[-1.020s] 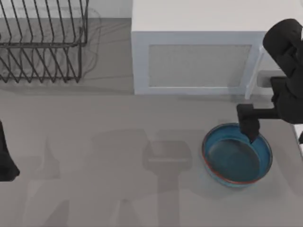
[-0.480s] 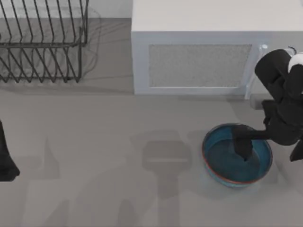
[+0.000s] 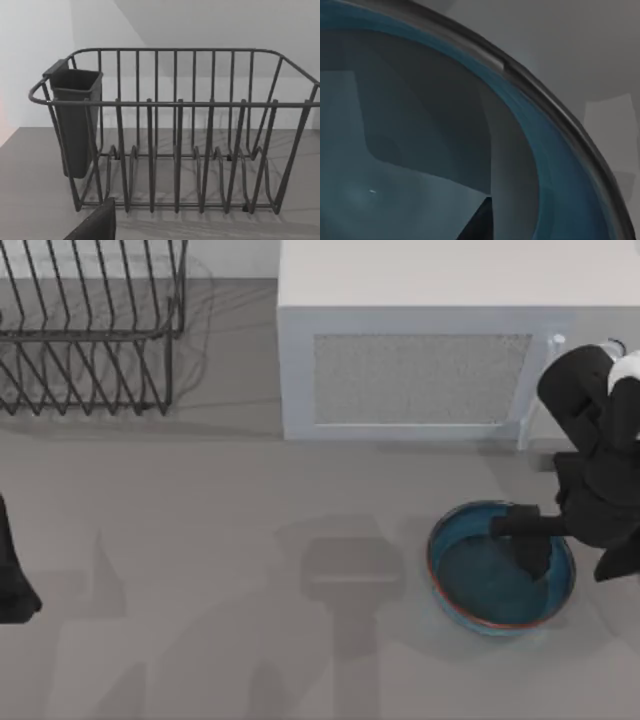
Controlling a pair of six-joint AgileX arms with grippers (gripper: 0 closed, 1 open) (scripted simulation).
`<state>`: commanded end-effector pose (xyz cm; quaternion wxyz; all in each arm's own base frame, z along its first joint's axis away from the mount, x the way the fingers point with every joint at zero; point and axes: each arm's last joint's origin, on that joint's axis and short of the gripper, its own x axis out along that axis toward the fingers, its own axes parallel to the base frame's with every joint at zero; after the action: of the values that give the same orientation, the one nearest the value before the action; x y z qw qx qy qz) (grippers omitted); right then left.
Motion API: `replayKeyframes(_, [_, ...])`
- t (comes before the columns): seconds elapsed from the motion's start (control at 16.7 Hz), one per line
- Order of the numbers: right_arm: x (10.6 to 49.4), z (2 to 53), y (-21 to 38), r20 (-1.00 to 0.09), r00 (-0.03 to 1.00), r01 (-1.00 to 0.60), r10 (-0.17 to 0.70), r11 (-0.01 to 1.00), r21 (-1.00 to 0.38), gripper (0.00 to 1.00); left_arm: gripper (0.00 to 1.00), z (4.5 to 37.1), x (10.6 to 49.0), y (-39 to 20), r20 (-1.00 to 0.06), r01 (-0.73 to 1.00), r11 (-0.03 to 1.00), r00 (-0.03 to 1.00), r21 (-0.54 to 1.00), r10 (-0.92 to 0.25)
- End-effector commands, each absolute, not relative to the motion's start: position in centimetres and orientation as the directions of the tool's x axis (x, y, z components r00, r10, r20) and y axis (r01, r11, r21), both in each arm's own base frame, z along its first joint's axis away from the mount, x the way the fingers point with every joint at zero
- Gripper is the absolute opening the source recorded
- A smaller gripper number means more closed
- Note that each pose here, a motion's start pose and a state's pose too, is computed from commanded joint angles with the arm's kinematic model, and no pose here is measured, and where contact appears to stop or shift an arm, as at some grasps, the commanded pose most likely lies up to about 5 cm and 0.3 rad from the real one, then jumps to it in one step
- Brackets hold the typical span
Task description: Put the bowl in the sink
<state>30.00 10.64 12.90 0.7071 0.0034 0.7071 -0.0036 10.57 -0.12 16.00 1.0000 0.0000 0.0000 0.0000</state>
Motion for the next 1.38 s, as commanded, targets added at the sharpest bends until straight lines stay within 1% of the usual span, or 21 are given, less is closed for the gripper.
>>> replayKeyframes(0.36, [30.0, 12.9, 10.6, -1.000, 0.000, 0.010, 0.000, 1.000, 0.000, 0.02, 1.00, 16.0, 10.6, -0.1, 0.000, 0.000, 1.000, 1.000, 0.000, 0.000])
replayKeyframes(0.42, [30.0, 12.9, 10.6, -1.000, 0.000, 0.010, 0.000, 1.000, 0.000, 0.00, 1.00, 16.0, 10.6, -0.1, 0.000, 0.000, 1.000, 1.000, 0.000, 0.000])
replayKeyframes(1.02, [30.2, 13.4, 10.7, -1.000, 0.004, 0.007, 0.000, 1.000, 0.000, 0.00, 1.00, 16.0, 10.6, -0.1, 0.000, 0.000, 1.000, 1.000, 0.000, 0.000])
replayKeyframes(1.2, [30.9, 16.0, 11.1, -1.000, 0.010, 0.003, 0.002, 1.000, 0.002, 0.00, 1.00, 16.0, 10.6, -0.1, 0.000, 0.000, 1.000, 1.000, 0.000, 0.000])
replayKeyframes(1.38, [31.1, 20.1, 11.1, -1.000, -0.017, 0.007, -0.007, 1.000, -0.007, 0.00, 1.00, 16.0, 10.6, -0.1, 0.000, 0.000, 1.000, 1.000, 0.000, 0.000])
